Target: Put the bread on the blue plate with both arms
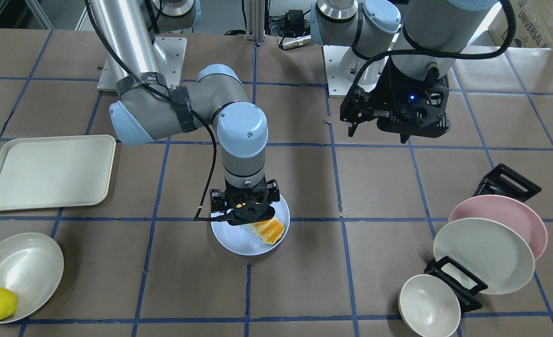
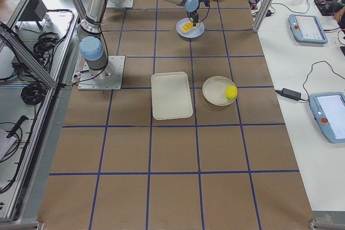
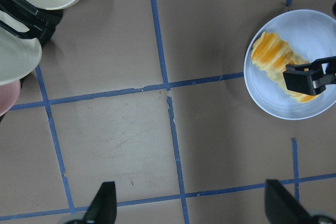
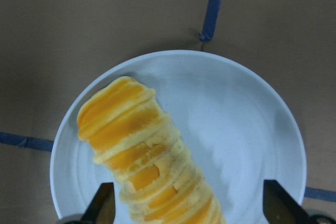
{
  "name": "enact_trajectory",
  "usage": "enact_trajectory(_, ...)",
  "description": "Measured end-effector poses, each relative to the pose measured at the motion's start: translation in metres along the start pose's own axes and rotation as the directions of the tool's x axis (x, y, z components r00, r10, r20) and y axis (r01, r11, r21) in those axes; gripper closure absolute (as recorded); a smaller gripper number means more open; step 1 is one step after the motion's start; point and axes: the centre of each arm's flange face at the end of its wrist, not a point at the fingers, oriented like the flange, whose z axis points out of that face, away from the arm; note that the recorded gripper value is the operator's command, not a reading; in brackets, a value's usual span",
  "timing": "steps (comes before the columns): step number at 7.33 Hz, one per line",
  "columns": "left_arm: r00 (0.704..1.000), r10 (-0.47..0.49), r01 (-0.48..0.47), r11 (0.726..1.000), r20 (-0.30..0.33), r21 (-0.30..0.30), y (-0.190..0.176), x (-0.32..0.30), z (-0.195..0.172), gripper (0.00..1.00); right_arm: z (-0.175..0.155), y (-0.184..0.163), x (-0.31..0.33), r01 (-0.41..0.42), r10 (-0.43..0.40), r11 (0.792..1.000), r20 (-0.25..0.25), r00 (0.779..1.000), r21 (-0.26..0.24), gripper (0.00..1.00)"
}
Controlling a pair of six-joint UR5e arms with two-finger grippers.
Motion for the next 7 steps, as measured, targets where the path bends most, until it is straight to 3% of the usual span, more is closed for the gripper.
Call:
enact_trajectory(2,1.0,0.003,-0.003,1.0,0.001,-0.002,-0.002,0.001,0.001,0.0,-0.053,-0.004,0.053,-0.09,0.09,0.995,0.007,0.996,0.034,0.0)
enact_trajectory(4,1.0,0.009,-0.009,1.0,0.003,0.001,-0.003,0.001,0.002,0.0,-0.115,0.0,0.143,-0.218,0.218,0.975,0.003,0.976,0.049,0.0)
enact_trajectory(7,1.0,0.017,-0.017,1.0,-0.006,0.015,-0.005,0.003,0.001,0.0,-0.175,0.034,0.214,-0.285,0.285,0.958,-0.012,0.958,0.042,0.0)
